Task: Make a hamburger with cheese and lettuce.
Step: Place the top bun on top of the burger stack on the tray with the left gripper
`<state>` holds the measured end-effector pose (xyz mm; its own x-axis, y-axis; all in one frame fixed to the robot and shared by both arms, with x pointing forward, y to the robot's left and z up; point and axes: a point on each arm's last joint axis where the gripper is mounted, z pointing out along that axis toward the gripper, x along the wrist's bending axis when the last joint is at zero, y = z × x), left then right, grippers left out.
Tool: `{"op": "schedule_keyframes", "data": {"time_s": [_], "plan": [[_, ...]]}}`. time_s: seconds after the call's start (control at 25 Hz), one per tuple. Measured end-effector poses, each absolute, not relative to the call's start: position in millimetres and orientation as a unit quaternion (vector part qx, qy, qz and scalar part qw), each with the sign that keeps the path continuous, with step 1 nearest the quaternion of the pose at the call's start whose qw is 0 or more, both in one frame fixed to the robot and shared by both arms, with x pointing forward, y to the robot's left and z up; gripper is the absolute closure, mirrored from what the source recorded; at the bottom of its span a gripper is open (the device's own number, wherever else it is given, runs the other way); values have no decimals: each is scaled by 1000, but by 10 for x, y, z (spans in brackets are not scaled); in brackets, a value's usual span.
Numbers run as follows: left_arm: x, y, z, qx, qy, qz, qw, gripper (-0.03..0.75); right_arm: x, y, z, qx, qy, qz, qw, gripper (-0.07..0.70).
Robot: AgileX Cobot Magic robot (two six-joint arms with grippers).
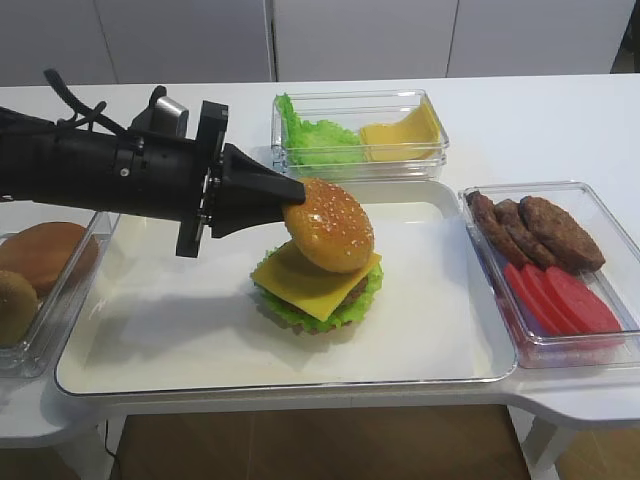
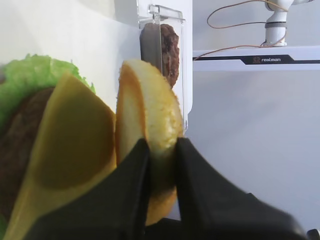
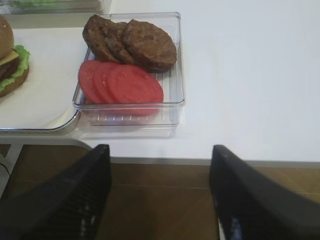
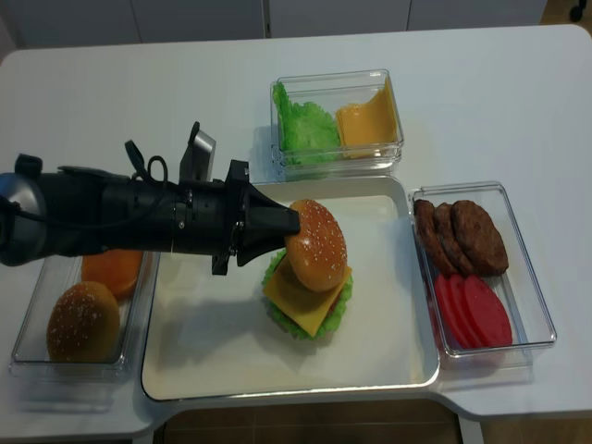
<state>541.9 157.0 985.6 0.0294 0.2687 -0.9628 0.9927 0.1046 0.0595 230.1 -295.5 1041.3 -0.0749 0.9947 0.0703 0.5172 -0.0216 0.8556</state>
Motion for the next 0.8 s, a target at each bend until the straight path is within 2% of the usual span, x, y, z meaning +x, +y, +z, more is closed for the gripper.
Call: {"op": "schedule_keyframes", "data": {"time_s": [0.36,0.6,0.8], "plan": [[5416,1578,9863,548,577,-386,467,605,2301,-2955,10413,604,626,382,313,164],[5440,1728,9955,545,581,-366,481,606,2301,-2955,10413,604,626,382,313,164],[5415,1682,9945,552,579,-370,472,606,2301,-2955,10413,604,626,382,313,164]]}}
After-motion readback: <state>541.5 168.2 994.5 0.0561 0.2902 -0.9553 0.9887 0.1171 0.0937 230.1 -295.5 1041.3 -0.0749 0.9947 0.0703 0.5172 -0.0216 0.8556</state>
